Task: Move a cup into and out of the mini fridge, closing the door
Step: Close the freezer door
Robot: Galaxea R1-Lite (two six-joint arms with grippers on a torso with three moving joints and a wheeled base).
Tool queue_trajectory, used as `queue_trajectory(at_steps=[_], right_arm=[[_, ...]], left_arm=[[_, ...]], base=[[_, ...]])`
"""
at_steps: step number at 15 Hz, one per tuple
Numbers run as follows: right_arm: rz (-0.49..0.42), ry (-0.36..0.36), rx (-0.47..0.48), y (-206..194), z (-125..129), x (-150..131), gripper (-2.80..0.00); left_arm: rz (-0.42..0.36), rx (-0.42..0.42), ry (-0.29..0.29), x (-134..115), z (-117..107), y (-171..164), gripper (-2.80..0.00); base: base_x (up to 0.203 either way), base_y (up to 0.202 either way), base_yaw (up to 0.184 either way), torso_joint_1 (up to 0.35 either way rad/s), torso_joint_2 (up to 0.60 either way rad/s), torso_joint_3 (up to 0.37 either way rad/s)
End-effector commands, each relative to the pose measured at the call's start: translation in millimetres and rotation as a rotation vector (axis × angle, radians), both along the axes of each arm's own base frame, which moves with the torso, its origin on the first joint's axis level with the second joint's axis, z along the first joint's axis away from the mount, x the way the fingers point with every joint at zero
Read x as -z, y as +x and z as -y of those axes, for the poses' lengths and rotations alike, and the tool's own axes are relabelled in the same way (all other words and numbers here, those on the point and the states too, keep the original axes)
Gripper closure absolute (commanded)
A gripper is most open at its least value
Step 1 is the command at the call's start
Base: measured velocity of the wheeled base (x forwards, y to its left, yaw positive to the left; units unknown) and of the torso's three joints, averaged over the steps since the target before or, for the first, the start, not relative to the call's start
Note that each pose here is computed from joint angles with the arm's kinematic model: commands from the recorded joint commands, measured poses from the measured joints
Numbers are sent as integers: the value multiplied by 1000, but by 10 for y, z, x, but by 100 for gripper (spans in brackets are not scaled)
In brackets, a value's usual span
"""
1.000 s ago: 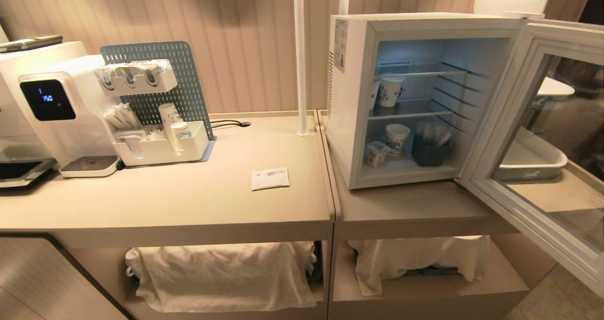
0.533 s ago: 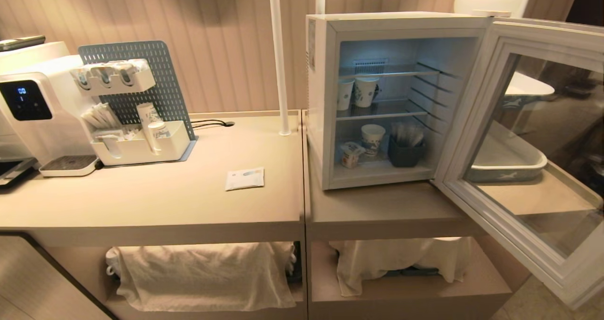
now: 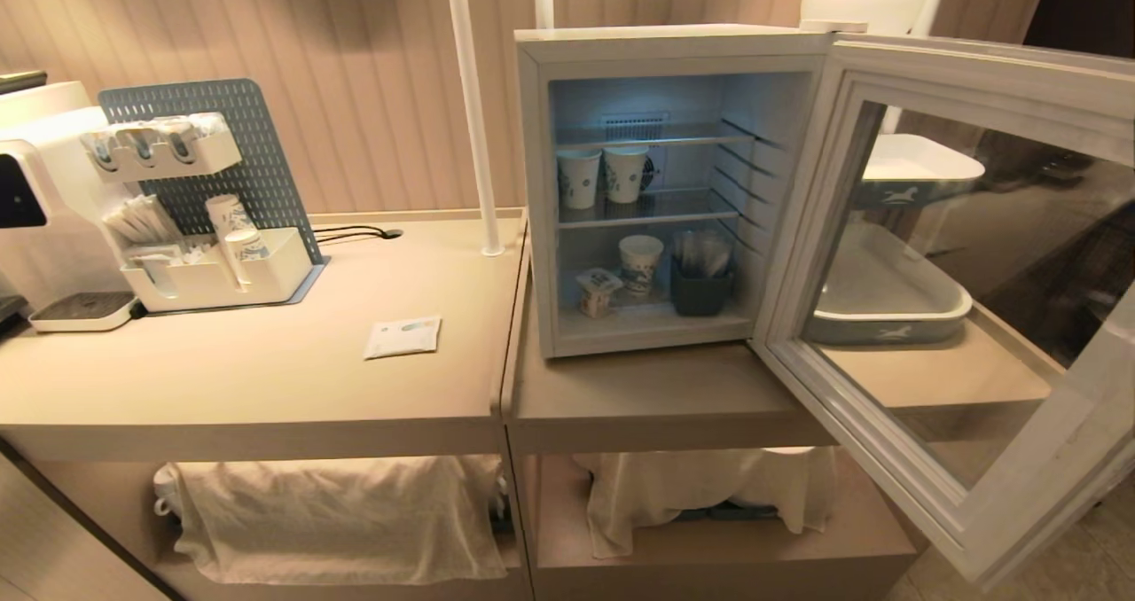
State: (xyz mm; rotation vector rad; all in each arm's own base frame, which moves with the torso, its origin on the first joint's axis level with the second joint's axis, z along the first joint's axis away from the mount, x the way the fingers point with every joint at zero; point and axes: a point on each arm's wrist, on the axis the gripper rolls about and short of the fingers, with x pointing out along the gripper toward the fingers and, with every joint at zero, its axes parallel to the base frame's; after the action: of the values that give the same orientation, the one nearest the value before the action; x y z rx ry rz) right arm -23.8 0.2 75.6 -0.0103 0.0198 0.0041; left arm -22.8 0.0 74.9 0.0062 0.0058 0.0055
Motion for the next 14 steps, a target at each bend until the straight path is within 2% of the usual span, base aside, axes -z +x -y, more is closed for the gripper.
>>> queue_trajectory(at_steps=[1,11,14], right_arm=[[-2,0,-1,1,0,0,0],[-2,1,-1,2,0,3,0],[-2,3,-1,2,0,3,0]], left_arm=[[-2,-1,0,0,0,1,0],[-3,-1,-2,4,0,2,0],[-3,-1,-2,4,0,2,0]], base=[[0,-191,-2,2,0,2],[0,-191,2,4,4,1],[0,-79,0,0,2,3]])
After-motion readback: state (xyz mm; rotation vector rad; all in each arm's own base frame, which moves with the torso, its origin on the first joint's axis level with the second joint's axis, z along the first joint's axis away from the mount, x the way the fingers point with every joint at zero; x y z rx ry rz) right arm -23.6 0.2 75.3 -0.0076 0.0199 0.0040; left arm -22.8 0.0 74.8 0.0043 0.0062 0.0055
